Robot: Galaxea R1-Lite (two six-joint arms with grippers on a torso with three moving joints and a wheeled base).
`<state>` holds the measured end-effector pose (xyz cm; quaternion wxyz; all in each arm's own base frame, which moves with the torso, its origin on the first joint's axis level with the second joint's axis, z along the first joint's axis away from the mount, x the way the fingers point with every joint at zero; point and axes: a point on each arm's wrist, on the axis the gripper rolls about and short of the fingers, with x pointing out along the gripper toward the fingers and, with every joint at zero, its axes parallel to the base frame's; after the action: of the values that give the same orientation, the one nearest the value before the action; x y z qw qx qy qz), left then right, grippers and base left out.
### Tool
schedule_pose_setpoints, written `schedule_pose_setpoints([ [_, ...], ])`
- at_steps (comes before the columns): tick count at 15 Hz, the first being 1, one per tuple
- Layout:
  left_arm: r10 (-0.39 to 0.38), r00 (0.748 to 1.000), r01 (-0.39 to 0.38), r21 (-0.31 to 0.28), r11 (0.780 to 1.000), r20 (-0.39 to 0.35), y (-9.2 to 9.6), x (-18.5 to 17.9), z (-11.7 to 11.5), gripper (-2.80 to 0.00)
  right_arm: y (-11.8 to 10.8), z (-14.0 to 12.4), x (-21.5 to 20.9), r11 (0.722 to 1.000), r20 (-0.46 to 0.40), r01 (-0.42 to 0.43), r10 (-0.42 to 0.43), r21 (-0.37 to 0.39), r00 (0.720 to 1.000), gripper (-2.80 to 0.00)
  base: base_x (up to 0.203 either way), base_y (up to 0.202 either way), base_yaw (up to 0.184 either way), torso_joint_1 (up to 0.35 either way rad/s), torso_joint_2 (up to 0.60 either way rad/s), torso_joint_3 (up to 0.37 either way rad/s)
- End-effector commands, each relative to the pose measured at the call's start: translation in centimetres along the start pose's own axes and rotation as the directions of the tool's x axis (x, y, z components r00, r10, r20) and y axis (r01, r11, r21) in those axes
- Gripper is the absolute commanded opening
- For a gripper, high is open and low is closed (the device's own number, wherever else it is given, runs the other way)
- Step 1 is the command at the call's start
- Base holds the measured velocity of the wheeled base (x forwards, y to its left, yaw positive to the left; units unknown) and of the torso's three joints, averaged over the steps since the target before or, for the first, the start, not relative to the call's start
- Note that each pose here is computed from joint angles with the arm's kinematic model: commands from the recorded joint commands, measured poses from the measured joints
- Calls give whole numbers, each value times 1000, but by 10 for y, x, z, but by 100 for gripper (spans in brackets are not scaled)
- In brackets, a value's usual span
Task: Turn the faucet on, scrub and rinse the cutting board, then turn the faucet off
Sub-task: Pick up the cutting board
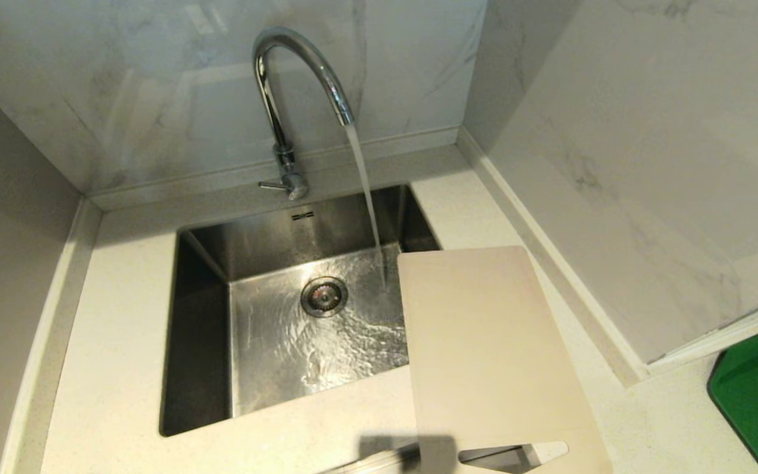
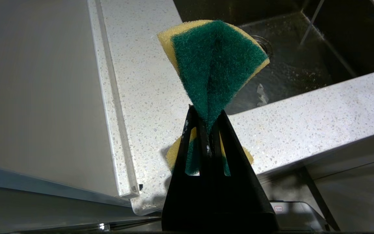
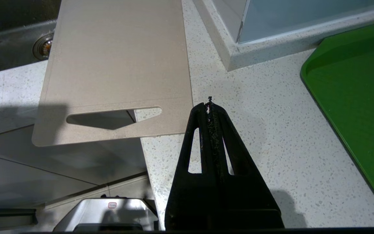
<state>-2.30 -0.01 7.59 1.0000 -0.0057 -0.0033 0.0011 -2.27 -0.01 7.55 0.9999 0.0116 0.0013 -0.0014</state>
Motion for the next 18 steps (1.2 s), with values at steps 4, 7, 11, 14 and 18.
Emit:
schedule_pose_setpoints([
  [4,1,1000,-1,-1,1000,-4,0,0,0,-280,4,63,4,994,11,-98,98,-38,995,-280,0,0,0,0,0,0],
  [7,0,1000,0,-1,1000,-3,0,0,0,-280,8,154,13,984,114,-171,177,-58,978,-280,0,0,0,0,0,0],
  [11,1,1000,-1,-1,1000,-4,0,0,0,-280,12,263,21,967,239,-220,244,-126,940,-280,0,0,0,0,0,0],
  [14,1,1000,-1,-1,1000,-4,0,0,0,-280,14,323,34,948,268,-264,304,-176,914,-280,0,0,0,0,0,0],
  [18,0,1000,0,-1,1000,-4,0,0,0,-280,17,378,45,927,251,-319,363,-199,897,-280,0,0,0,0,0,0],
])
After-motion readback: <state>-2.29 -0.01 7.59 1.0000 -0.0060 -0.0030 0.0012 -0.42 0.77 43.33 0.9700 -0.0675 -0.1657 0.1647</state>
